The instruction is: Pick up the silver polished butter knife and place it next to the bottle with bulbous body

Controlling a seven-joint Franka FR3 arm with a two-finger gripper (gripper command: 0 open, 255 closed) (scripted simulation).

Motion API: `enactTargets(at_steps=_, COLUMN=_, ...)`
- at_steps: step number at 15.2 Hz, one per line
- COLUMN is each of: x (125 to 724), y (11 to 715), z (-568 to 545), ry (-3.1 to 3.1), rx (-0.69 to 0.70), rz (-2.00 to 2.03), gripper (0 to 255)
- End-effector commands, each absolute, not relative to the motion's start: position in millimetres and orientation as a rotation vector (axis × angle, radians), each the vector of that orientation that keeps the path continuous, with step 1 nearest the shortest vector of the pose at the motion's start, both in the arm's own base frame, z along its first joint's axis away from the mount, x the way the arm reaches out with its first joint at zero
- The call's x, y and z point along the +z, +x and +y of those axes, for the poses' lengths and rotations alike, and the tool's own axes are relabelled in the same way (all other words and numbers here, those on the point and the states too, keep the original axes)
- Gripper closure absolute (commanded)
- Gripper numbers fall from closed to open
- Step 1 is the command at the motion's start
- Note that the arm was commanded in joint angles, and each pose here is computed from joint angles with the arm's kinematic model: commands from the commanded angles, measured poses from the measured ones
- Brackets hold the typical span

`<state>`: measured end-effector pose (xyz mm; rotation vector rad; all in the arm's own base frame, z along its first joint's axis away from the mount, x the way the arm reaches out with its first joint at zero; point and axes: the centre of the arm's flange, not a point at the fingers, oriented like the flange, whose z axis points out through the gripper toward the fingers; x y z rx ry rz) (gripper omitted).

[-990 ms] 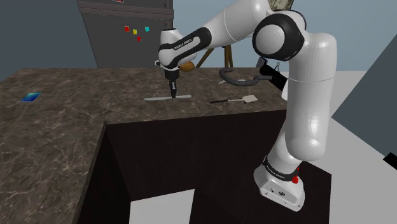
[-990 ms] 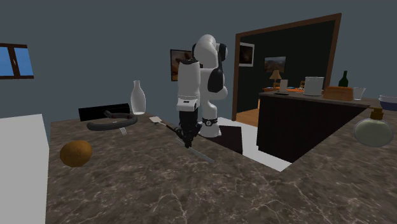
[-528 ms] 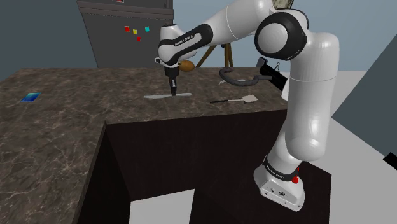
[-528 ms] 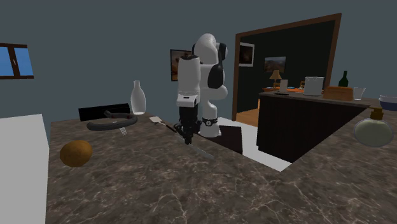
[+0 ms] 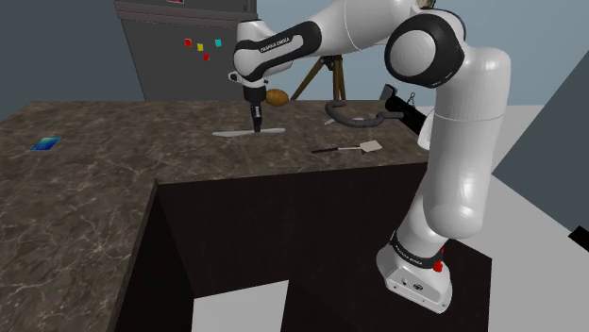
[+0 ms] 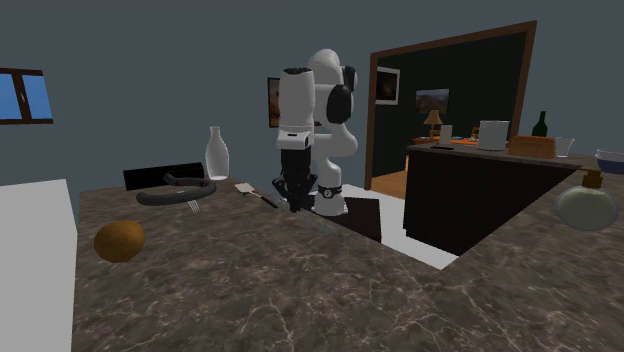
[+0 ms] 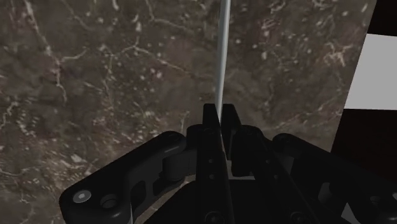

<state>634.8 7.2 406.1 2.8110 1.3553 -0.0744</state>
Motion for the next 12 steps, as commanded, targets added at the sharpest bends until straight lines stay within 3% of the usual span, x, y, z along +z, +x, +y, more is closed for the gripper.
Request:
enactTargets(at_steps=1, x=416.7, y=634.3, z=7.6, ry=2.811, rx=-0.075, rz=1.355, gripper=255)
enactTargets(at_steps=12, x=474.8, y=634.3, z=7.6, ry=2.811, rx=-0.075, rz=1.355, gripper=255)
